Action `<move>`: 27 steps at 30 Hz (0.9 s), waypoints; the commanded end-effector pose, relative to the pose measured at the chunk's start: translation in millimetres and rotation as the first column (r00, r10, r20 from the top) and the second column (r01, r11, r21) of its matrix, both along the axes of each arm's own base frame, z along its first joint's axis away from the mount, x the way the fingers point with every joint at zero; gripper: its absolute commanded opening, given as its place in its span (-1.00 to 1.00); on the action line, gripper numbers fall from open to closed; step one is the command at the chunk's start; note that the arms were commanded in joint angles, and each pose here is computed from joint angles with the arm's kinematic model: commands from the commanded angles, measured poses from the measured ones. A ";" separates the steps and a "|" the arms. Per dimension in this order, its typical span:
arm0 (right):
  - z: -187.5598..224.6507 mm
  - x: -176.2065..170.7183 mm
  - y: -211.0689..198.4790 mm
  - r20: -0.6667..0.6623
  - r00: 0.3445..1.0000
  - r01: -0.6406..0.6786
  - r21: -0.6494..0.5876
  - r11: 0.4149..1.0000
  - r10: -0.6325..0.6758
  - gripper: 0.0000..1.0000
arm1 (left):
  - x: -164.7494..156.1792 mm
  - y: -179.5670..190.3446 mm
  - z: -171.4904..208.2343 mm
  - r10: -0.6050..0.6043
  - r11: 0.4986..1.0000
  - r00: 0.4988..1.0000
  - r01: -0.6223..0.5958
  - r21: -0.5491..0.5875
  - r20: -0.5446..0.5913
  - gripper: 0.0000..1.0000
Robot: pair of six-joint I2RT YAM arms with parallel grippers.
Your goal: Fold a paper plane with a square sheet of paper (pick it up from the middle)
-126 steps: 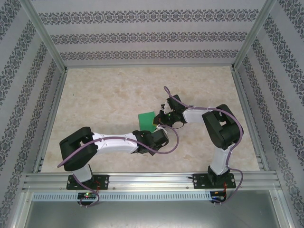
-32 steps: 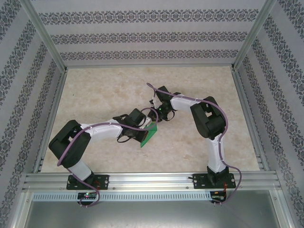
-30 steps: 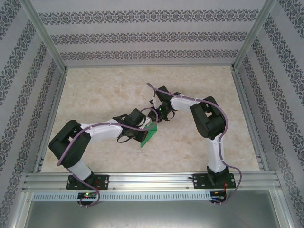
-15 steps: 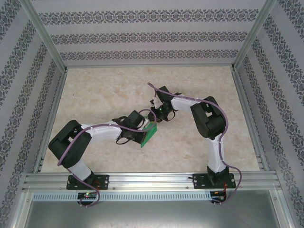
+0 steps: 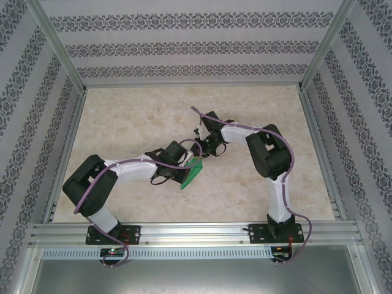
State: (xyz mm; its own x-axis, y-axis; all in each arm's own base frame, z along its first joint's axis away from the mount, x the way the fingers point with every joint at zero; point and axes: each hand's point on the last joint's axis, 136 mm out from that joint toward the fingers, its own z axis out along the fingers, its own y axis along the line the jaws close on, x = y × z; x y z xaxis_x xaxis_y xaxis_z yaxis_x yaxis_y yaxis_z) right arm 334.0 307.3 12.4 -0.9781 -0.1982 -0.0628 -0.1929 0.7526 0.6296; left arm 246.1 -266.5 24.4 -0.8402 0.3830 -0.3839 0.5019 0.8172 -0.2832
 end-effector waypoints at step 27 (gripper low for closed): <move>-21.2 -2.3 -16.1 -0.020 0.999 0.029 -0.071 0.997 -0.031 -0.77 | 1.3 3.9 -6.2 0.030 0.999 1.000 -0.030 -0.012 -0.002 -1.00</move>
